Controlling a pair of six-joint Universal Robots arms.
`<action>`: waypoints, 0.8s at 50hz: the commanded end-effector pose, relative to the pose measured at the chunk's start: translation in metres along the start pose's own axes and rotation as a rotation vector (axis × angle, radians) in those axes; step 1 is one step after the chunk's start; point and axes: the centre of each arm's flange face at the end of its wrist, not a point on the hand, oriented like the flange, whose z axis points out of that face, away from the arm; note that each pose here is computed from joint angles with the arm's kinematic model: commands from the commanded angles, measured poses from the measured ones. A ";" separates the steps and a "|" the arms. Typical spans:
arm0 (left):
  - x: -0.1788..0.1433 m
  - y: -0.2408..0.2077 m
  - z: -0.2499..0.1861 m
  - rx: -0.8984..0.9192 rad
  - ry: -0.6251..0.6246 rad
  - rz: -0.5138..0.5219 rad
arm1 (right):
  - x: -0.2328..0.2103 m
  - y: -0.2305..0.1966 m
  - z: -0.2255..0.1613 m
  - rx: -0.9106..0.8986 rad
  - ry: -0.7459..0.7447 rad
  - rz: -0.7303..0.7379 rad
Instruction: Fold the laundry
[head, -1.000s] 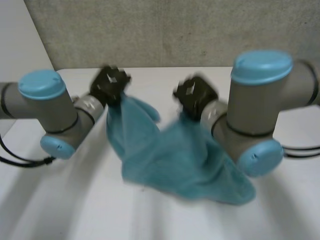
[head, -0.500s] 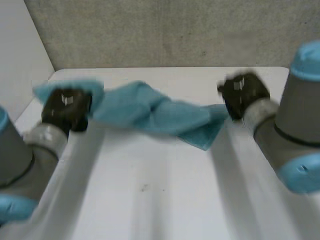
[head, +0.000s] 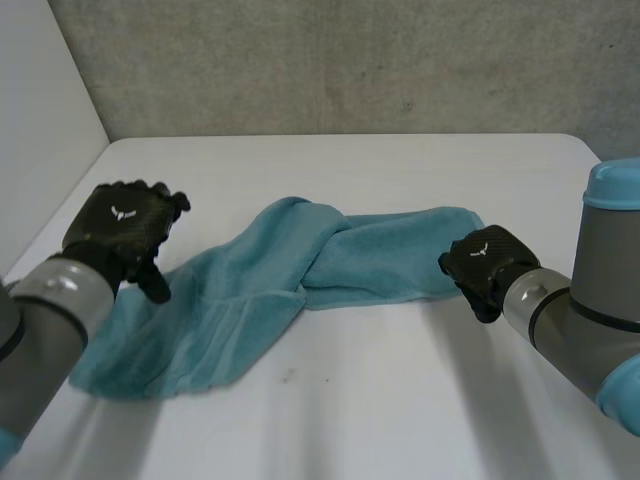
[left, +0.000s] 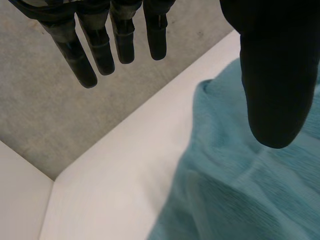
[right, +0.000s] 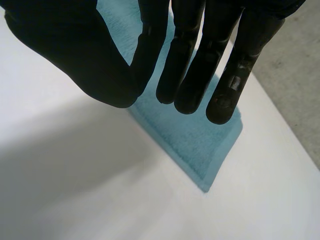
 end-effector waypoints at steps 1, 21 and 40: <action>0.010 0.021 0.046 -0.067 0.074 0.037 | -0.004 0.006 0.008 0.006 0.004 0.016; 0.000 0.077 0.106 -0.270 0.121 0.104 | -0.012 0.017 0.015 -0.035 -0.018 0.018; 0.004 0.083 0.101 -0.300 0.147 0.150 | -0.015 0.020 0.018 -0.043 -0.028 0.016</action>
